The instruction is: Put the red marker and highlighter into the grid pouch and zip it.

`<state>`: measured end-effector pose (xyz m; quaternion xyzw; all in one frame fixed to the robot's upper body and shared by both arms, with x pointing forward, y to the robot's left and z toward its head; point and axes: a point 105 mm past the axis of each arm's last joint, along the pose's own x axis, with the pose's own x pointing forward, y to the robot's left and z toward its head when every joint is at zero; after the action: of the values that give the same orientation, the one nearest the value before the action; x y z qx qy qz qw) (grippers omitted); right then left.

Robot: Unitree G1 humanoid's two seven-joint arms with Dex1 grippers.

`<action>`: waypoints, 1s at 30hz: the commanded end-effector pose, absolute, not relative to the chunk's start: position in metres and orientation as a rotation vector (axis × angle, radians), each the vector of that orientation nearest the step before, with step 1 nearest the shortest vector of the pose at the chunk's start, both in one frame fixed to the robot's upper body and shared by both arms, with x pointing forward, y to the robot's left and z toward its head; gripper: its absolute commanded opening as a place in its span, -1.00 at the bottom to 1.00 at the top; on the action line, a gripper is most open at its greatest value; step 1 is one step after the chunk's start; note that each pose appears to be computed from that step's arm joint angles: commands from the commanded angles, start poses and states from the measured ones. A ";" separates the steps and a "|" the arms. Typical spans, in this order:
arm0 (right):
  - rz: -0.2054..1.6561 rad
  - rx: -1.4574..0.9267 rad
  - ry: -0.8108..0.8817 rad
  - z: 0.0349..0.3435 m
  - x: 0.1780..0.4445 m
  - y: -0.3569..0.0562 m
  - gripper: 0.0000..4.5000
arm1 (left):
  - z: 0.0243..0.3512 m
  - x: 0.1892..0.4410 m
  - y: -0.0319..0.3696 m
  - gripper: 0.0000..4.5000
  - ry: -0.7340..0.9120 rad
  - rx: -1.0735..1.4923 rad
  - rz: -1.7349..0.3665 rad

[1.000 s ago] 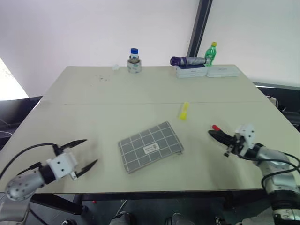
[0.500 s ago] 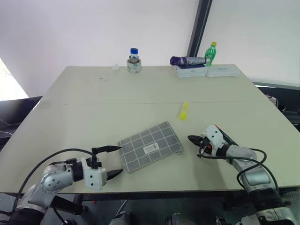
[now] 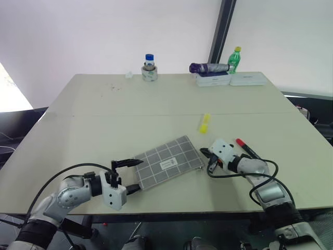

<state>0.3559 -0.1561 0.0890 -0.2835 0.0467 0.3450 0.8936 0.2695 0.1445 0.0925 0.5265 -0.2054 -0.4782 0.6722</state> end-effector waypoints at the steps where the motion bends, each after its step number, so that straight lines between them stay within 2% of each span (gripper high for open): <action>1: 0.751 -0.624 0.020 0.106 0.357 -0.139 -0.98 | 0.078 0.268 0.138 1.00 -0.414 1.205 -1.131; 19: 0.755 -0.610 0.029 0.103 0.359 -0.137 -0.98 | 0.082 0.276 0.115 1.00 -0.472 1.188 -1.160; 22: 0.751 -0.610 0.031 0.102 0.358 -0.138 -1.00 | 0.081 0.275 0.117 0.60 -0.471 1.184 -1.170; 29: 0.748 -0.585 0.033 0.103 0.359 -0.139 -1.00 | 0.080 0.273 0.118 -0.98 -0.472 1.174 -1.180; 30: 0.748 -0.576 0.034 0.104 0.359 -0.138 -1.00 | 0.080 0.273 0.118 -0.98 -0.471 1.171 -1.180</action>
<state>0.3565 -0.1414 0.0897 -0.2820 0.0400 0.3618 0.8876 0.2794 0.1180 0.0927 0.5199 -0.2253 -0.5013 0.6539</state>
